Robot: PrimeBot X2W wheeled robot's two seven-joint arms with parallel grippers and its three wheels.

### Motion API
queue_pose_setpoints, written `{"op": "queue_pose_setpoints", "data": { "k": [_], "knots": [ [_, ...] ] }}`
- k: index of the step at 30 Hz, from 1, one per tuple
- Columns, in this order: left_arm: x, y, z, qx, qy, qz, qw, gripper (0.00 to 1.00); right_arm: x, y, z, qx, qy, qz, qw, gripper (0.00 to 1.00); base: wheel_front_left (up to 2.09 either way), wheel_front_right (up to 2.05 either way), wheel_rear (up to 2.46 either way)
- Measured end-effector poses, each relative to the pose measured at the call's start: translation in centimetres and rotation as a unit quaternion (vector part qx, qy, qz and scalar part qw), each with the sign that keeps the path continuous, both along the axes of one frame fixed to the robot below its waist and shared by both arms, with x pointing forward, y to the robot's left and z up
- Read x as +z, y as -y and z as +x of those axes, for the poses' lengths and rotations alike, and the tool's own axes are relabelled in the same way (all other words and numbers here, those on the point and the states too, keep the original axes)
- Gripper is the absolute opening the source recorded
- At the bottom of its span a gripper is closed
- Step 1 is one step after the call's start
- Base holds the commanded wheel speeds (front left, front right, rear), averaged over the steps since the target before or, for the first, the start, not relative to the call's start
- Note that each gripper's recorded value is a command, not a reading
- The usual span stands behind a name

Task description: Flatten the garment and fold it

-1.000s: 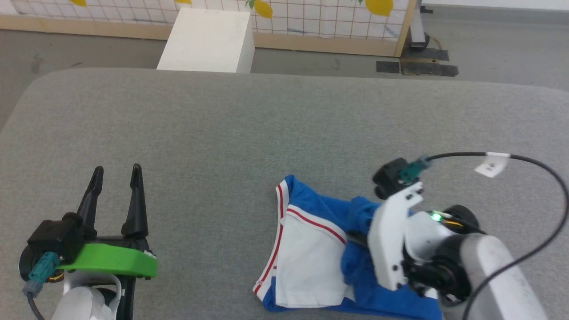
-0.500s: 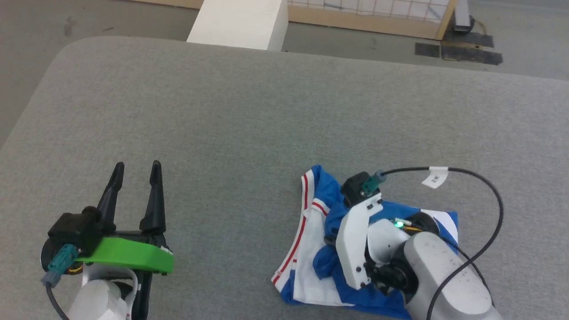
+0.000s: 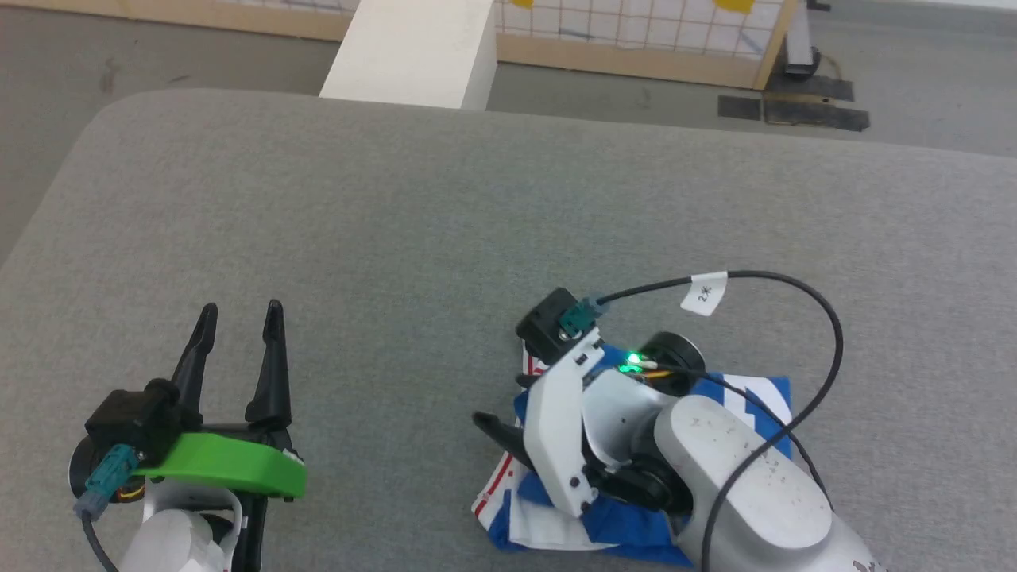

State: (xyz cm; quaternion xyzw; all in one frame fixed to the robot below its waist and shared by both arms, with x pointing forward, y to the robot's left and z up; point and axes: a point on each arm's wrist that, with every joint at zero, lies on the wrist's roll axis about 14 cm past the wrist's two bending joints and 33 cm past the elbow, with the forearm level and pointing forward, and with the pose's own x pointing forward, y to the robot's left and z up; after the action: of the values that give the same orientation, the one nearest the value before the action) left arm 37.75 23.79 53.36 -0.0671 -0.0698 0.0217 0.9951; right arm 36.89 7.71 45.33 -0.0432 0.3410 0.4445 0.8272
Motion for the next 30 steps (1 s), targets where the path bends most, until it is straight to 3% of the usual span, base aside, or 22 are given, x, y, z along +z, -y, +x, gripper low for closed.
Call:
{"op": "queue_pose_setpoints", "data": {
  "k": [5,11,17,20,30],
  "knots": [
    [0.3,0.8,0.1,-0.013,0.006,0.0,1.0,1.0,4.9,0.1,0.8,-0.015,0.062,0.049,0.997,1.0,0.0,0.0,0.0],
    [1.2,1.9,0.6,-0.025,0.02,0.0,1.0,1.0,7.2,8.1,4.4,-0.152,0.133,0.025,0.979,1.0,0.0,0.0,0.0],
    [1.9,2.9,1.2,-0.035,0.03,0.002,0.999,1.0,4.1,18.8,3.1,-0.292,0.106,-0.061,0.949,1.0,0.0,0.0,0.0],
    [2.0,3.4,1.5,-0.043,0.032,0.003,0.999,1.0,1.4,21.5,1.1,-0.32,0.067,-0.104,0.939,1.0,0.0,0.0,0.0],
    [0.8,3.1,1.7,-0.038,0.016,0.0,0.999,1.0,-5.1,21.1,-2.2,-0.31,-0.043,-0.138,0.94,1.0,0.0,0.0,0.0]
  ]
}}
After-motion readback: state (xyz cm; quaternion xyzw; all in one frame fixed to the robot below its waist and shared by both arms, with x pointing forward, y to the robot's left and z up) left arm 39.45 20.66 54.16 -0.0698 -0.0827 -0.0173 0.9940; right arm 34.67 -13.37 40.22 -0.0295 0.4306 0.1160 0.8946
